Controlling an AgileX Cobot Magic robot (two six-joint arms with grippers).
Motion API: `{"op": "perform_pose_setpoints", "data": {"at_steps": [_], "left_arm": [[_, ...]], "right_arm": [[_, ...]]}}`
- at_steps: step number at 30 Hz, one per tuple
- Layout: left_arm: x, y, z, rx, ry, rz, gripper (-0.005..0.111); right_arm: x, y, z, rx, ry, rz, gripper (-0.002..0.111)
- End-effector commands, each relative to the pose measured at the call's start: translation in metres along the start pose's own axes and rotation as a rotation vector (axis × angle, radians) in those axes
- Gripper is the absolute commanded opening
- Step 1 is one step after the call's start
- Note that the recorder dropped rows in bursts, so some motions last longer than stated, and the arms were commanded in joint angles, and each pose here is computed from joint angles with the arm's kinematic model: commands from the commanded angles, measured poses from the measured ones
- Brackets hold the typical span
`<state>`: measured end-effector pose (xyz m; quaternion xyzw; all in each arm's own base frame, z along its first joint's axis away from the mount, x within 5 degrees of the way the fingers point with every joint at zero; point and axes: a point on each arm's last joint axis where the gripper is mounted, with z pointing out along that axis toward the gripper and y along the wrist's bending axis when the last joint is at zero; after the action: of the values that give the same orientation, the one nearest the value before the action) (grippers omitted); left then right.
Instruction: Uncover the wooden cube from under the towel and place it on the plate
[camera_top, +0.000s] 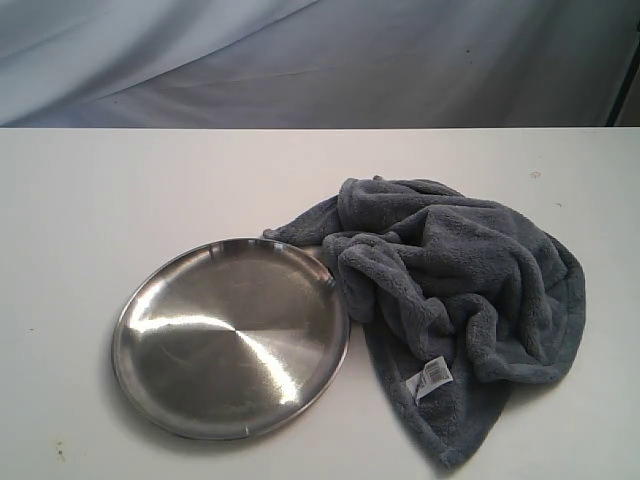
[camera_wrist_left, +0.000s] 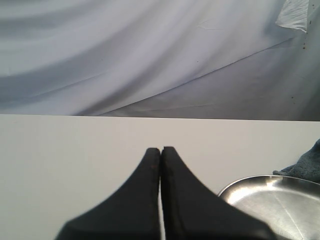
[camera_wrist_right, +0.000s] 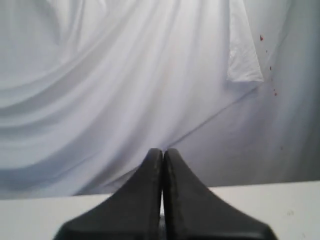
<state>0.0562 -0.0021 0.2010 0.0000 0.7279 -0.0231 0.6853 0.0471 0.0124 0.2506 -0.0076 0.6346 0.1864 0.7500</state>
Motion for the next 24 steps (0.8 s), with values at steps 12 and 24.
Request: {"op": "perform_pose_setpoints", "data": {"at_steps": [12,24], "left_arm": [[0.001,0.000,0.000,0.001,0.000,-0.003,0.001],[0.001,0.000,0.000,0.001,0.000,0.000,0.001]], "right_arm": [[-0.084,0.032,0.024,-0.108,0.370,-0.279,0.000],[-0.055,0.027,0.111,-0.105,0.745,-0.297,0.000]]}}
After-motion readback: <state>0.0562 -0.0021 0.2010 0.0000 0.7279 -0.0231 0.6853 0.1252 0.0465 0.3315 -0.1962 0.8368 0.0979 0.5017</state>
